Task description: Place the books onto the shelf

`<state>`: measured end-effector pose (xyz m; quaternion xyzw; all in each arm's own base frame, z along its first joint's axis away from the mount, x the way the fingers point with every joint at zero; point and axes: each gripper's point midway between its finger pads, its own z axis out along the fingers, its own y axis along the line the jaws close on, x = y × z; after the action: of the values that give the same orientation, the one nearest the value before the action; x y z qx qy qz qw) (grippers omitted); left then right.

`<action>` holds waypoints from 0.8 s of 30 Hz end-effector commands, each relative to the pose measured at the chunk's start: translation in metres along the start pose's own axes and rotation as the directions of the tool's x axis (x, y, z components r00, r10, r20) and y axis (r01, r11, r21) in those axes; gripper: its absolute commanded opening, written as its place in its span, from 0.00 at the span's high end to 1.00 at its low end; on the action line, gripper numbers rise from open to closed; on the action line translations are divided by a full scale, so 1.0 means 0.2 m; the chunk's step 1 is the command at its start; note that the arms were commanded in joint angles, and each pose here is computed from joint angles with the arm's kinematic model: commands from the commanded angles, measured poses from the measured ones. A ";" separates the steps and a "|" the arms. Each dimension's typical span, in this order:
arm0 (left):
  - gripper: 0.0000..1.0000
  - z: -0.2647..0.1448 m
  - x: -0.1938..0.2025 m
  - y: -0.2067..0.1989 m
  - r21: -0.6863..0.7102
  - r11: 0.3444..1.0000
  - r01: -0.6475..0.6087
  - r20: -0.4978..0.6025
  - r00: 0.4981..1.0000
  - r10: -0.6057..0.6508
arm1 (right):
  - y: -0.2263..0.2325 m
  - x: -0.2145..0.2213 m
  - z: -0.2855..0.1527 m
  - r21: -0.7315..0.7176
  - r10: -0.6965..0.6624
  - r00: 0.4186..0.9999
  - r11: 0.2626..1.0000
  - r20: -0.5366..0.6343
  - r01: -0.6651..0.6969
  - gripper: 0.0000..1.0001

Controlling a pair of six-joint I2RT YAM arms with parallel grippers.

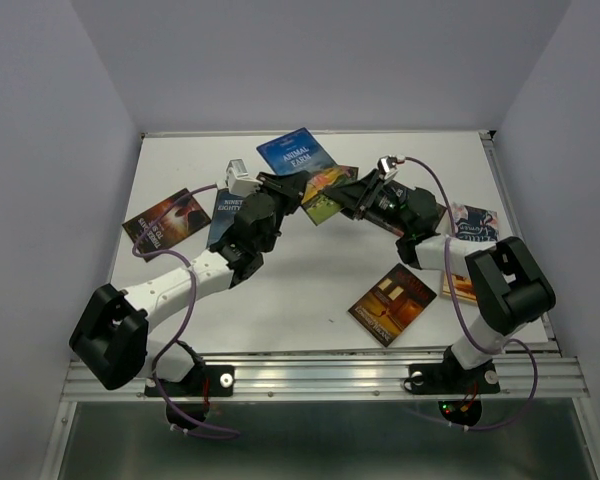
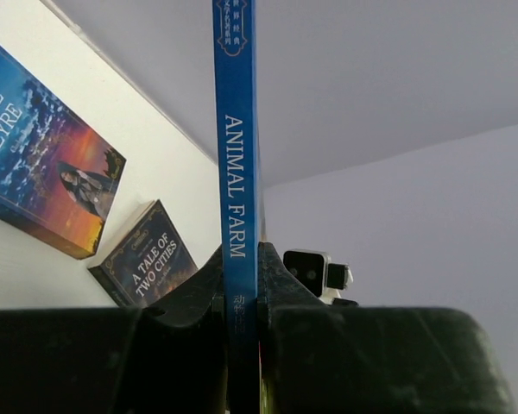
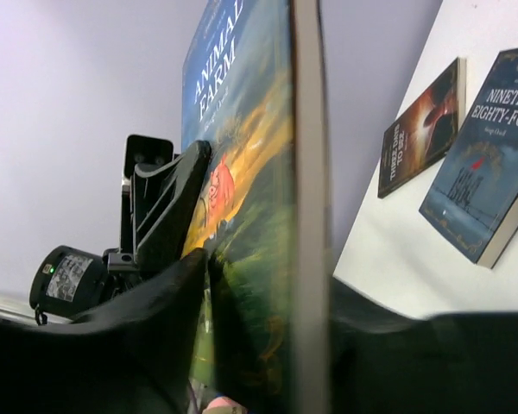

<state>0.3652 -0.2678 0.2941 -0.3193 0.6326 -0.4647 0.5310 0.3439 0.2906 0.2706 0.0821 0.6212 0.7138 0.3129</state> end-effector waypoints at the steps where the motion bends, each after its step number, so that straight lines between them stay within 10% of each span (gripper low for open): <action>1: 1.00 -0.04 -0.06 -0.18 0.124 0.991 0.045 0.040 0.998 -0.050 | 0.11 -0.10 0.05 -0.065 -0.056 0.996 0.996 0.071 0.060 0.57; 5: 0.89 -0.06 -0.06 -0.13 0.112 0.994 -0.001 0.041 0.999 -0.004 | 0.09 -0.10 0.07 -0.055 -0.065 0.996 0.996 0.056 0.068 0.88; 12: 0.01 -0.15 -0.13 -0.03 0.001 0.990 -0.138 0.043 0.990 0.137 | 0.00 -0.24 0.05 -0.005 -0.136 0.990 0.991 0.044 0.136 0.99; 21: 0.01 -0.36 -0.35 0.28 -0.281 0.918 -0.278 0.022 0.955 0.296 | -0.41 -0.37 0.01 0.263 -0.256 0.908 0.899 -0.332 0.349 0.99; 24: 0.01 -0.36 -0.41 0.36 -0.316 0.899 -0.304 -0.002 0.948 0.319 | -0.59 -0.39 -0.03 0.281 -0.319 0.796 0.814 -0.514 0.508 0.99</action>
<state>0.3204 -0.1797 0.2739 -0.3107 0.6975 -0.3235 0.5588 0.4620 0.2467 0.2306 -0.0110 0.7525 0.5560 0.3528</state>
